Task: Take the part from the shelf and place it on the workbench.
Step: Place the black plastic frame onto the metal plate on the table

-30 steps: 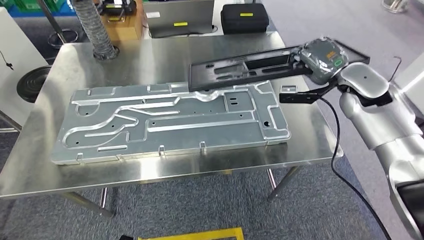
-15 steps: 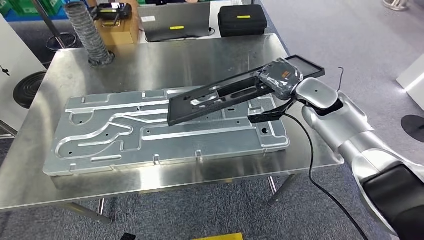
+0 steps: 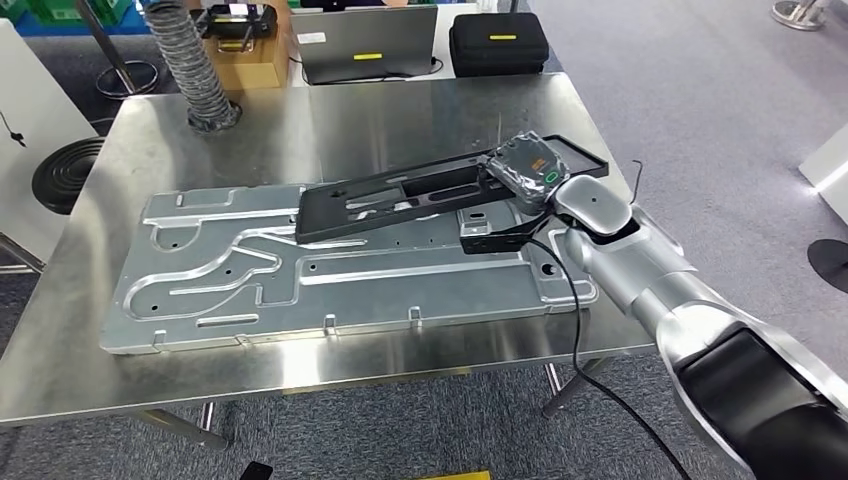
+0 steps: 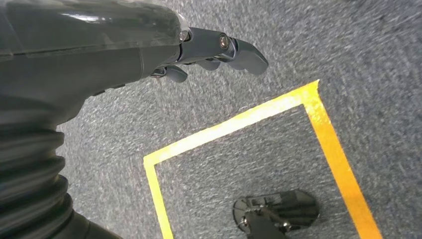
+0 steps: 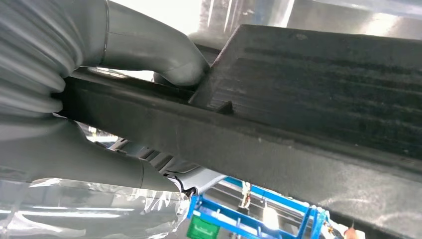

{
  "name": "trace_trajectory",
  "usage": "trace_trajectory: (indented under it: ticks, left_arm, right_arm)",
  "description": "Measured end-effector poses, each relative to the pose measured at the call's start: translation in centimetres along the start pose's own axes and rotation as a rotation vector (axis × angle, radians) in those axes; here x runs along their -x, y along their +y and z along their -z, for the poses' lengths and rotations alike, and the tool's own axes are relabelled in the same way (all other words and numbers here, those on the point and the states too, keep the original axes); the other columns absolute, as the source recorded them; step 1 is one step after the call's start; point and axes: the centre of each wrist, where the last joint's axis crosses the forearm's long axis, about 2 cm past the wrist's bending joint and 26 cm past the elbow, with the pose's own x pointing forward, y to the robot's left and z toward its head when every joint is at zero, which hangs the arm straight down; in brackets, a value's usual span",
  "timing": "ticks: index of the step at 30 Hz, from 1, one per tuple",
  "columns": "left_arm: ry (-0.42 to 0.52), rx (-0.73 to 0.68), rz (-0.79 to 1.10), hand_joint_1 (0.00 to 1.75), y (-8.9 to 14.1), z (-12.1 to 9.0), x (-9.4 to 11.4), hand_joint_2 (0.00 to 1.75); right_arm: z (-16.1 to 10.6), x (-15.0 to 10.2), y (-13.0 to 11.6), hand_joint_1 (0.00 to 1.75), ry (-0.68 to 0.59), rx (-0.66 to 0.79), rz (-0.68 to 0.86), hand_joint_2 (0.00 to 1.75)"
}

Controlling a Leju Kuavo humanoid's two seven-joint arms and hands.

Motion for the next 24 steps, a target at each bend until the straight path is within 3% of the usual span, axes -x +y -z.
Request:
trace_trajectory:
  ticks: [5, 9, 13, 17, 24]
  left_arm:
    - [-0.012, -0.009, -0.007, 0.0, -0.1, 0.0, -0.1, 1.75]
    - [-0.011, -0.013, -0.009, 0.0, -0.2, 0.0, 0.0, 1.75]
    - [-0.005, -0.022, -0.004, 0.0, -0.2, -0.1, 0.1, 1.75]
    - [0.005, -0.023, -0.012, 0.0, -0.3, -0.1, 0.4, 0.0]
    - [0.003, -0.012, -0.025, 0.0, -0.3, -0.1, 0.5, 0.0]
  right_arm:
    - [1.5, -2.2, 0.1, 1.5, -0.015, 0.005, 0.04, 1.75]
    - [2.3, -3.8, 0.3, 0.0, -0.026, 0.002, 0.069, 0.0]
    - [2.7, -4.7, 0.5, 0.0, -0.036, -0.001, 0.094, 0.0]
    - [3.0, -5.0, 0.5, 0.0, -0.035, -0.006, 0.113, 0.0]
    - [2.8, -5.0, 0.8, 0.0, -0.029, -0.036, 0.145, 0.0]
